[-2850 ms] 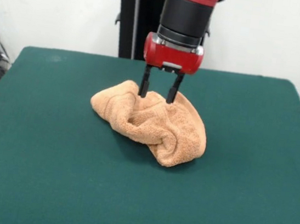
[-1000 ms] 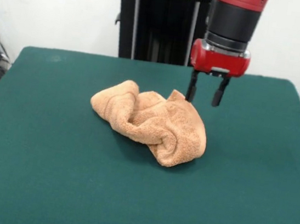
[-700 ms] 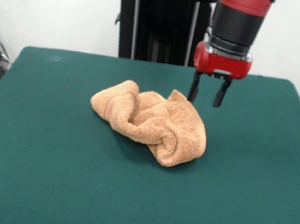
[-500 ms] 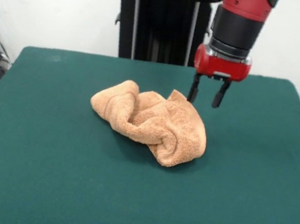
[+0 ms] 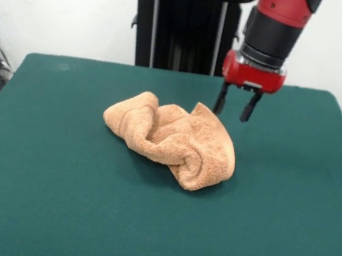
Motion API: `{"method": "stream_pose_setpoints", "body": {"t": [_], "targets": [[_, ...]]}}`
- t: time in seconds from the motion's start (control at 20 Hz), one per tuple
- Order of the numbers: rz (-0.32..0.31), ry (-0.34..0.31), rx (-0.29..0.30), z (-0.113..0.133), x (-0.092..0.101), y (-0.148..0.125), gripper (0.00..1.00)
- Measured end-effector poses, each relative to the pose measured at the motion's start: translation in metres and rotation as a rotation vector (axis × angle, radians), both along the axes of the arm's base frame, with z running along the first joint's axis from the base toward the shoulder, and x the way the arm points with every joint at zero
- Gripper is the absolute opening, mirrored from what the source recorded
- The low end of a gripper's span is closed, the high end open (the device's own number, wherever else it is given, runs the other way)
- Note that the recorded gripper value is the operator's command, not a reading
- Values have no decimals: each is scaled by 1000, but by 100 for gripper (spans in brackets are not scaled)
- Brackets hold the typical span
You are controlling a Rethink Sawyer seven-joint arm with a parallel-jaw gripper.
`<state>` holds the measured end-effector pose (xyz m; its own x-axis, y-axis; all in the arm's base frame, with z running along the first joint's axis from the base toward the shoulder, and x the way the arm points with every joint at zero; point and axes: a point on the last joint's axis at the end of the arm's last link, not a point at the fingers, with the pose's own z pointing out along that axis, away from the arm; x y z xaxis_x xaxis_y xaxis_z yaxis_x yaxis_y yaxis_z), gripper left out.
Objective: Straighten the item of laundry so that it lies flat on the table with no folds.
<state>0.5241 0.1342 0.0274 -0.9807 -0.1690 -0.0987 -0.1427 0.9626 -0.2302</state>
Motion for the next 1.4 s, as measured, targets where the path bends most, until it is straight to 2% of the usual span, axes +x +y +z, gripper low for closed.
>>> {"method": "stream_pose_setpoints", "body": {"t": [0.3, 0.55, 1.0, 1.2, 1.4], "targets": [[-4, -21, -95, 9, -12, 3, 100], [-22, -60, -202, 14, -35, 26, 100], [-110, -131, -269, 15, -51, 43, 100], [-158, -138, -282, 10, -52, 35, 100], [-191, -122, -307, 1, -52, 14, 100]]}}
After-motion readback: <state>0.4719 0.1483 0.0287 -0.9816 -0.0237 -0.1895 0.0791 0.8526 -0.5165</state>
